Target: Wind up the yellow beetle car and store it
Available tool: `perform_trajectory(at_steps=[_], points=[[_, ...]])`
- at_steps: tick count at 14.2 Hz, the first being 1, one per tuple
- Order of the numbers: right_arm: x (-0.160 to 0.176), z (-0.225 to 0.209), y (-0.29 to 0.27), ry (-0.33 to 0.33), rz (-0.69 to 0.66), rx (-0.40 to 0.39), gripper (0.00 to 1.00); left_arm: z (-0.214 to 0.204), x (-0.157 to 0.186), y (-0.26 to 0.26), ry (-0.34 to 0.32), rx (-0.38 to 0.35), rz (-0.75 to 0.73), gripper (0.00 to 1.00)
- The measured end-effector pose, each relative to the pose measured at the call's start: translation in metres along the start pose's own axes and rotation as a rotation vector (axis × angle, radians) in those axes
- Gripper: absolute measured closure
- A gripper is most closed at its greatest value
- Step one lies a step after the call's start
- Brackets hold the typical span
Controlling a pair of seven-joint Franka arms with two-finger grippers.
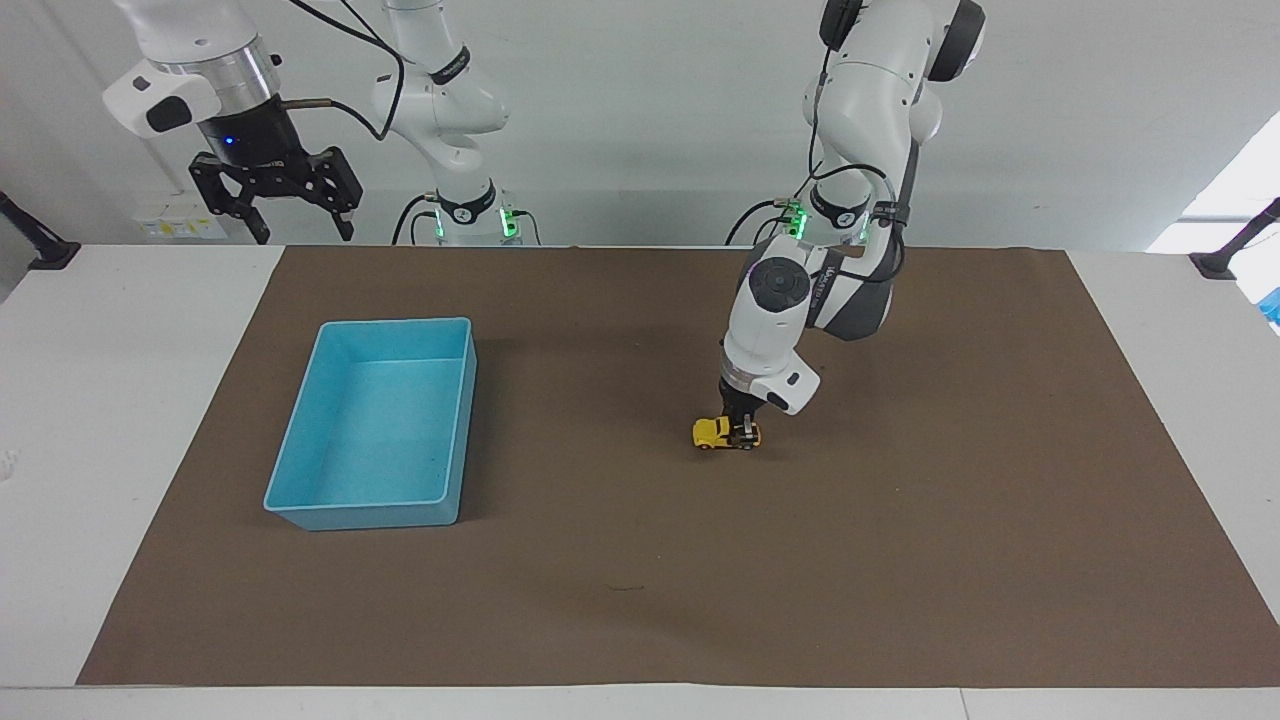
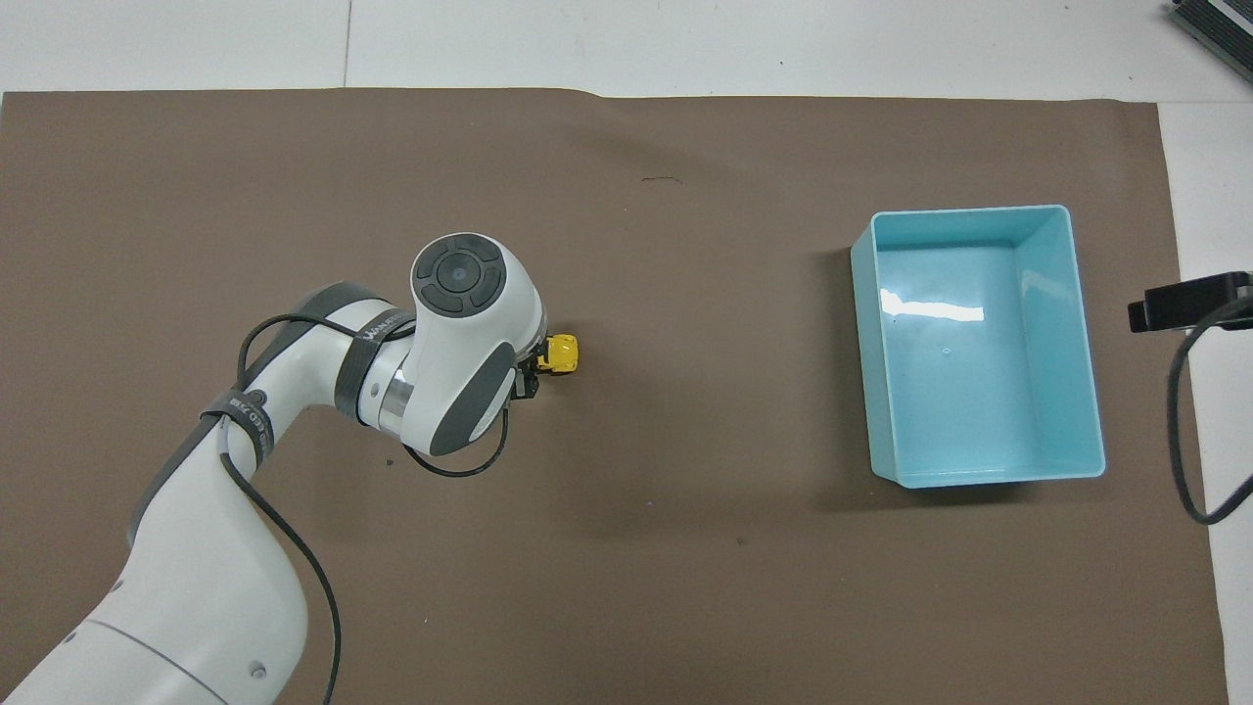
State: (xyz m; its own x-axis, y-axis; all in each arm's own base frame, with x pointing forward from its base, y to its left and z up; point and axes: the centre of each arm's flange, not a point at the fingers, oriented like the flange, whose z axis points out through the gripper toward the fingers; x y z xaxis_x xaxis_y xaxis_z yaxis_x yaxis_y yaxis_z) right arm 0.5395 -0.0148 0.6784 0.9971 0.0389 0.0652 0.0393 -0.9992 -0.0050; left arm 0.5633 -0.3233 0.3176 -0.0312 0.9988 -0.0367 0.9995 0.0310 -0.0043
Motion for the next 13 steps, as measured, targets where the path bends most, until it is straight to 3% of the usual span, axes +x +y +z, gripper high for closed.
perform_trajectory(at_steps=[8,12,13], points=[[0.000,0.000,0.000,0.000,0.000,0.000,0.00,-0.002,0.065,0.015,0.015,0.023,-0.046,0.56],[0.000,0.000,0.000,0.000,0.000,0.000,0.00,-0.002,0.072,0.016,0.018,0.024,-0.040,0.56],[0.000,0.000,0.000,0.000,0.000,0.000,0.00,0.001,0.073,0.016,0.024,0.024,-0.030,0.51]])
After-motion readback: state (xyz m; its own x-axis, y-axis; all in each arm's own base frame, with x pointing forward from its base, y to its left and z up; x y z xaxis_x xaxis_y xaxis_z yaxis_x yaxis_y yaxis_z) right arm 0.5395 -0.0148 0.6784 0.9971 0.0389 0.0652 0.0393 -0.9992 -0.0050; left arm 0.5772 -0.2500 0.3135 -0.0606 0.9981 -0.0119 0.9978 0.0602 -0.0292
